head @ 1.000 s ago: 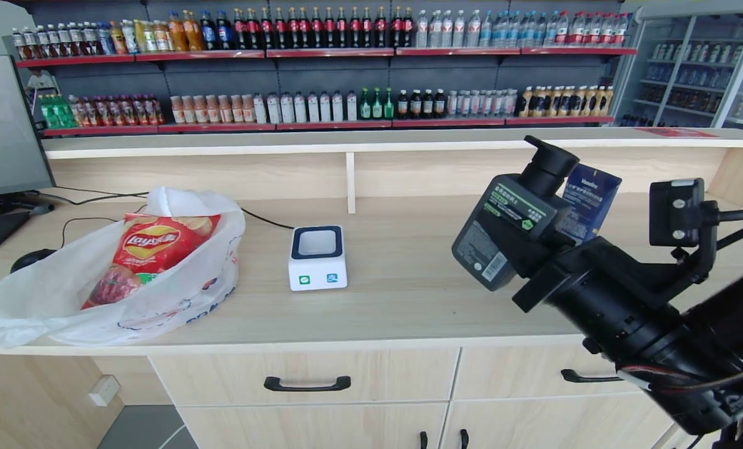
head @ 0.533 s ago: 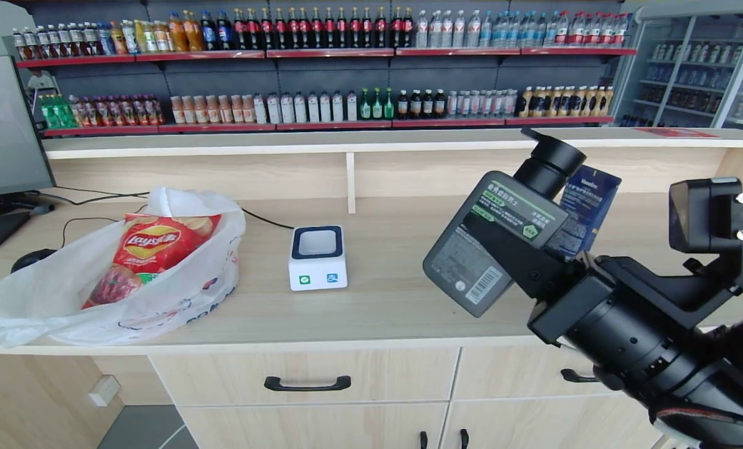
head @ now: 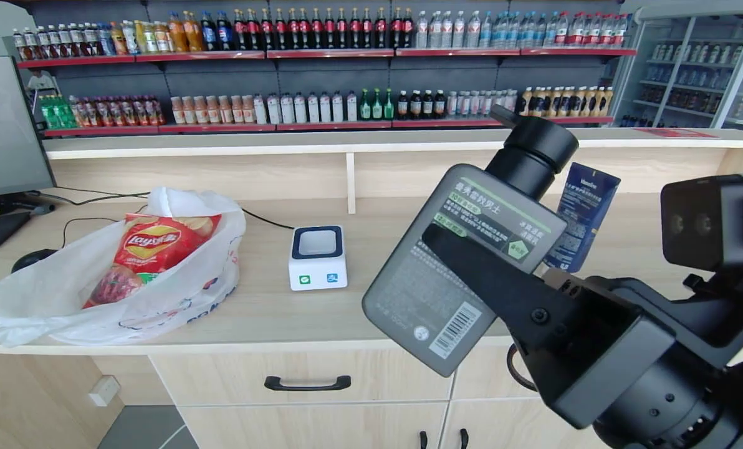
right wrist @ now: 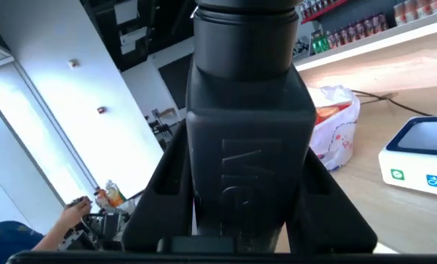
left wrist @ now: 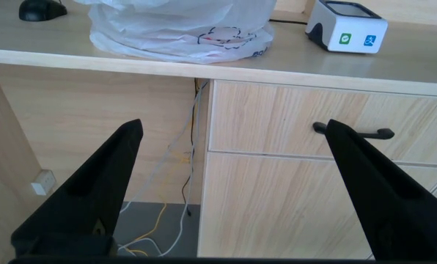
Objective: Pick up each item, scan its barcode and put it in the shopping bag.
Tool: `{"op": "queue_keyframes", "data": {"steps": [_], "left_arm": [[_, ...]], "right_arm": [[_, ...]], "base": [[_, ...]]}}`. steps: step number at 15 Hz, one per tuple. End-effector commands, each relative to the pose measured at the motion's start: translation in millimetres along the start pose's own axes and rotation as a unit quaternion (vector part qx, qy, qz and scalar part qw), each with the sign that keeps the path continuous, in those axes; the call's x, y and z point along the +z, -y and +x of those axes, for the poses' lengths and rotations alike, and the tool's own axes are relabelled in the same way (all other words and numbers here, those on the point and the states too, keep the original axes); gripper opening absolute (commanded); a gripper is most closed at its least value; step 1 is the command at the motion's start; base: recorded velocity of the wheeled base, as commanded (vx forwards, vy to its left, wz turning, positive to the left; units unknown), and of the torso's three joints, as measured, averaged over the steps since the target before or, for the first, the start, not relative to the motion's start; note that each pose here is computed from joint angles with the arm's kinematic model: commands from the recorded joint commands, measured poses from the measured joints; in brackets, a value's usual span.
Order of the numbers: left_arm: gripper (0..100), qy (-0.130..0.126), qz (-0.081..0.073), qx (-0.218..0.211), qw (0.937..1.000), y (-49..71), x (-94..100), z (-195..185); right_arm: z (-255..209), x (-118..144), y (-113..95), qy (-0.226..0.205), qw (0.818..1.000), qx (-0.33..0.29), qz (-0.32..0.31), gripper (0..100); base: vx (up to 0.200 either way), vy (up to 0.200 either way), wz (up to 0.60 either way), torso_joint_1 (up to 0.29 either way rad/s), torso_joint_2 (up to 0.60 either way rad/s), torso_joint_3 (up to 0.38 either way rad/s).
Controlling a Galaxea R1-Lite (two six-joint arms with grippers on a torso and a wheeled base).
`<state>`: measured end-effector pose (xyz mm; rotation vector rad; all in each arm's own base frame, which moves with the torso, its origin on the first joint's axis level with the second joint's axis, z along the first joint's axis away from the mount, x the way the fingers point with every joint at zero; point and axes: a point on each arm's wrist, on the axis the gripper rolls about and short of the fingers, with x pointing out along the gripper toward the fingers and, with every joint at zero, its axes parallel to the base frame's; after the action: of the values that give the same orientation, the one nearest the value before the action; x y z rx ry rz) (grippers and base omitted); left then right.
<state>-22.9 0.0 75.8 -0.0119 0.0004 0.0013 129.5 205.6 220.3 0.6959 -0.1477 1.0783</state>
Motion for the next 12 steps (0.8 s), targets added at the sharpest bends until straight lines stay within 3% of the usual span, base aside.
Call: {"op": "queue_keyframes", "data": {"steps": [1,4,12], "left_arm": [[100,0.000,0.000,-0.001,1.0000,0.0,0.0,0.0],[100,0.000,0.000,-0.001,1.0000,0.0,0.0,0.0],[100,0.000,0.000,0.000,1.0000,0.0,0.0,0.0]], "right_arm": [[7.7,5.1,-5.4,0.014,1.000,0.017,0.013,0],[11.4,8.2,-8.7,0.009,0.999,0.048,0.019,0],[10.1,13.5,-11.7,0.016,0.998,0.054,0.041,0]], "base": [[0.000,0.000,0.00,0.000,0.00,0.000],[0.000,0.000,0.00,0.000,0.00,0.000],[0.000,0.000,0.00,0.000,0.00,0.000]]}}
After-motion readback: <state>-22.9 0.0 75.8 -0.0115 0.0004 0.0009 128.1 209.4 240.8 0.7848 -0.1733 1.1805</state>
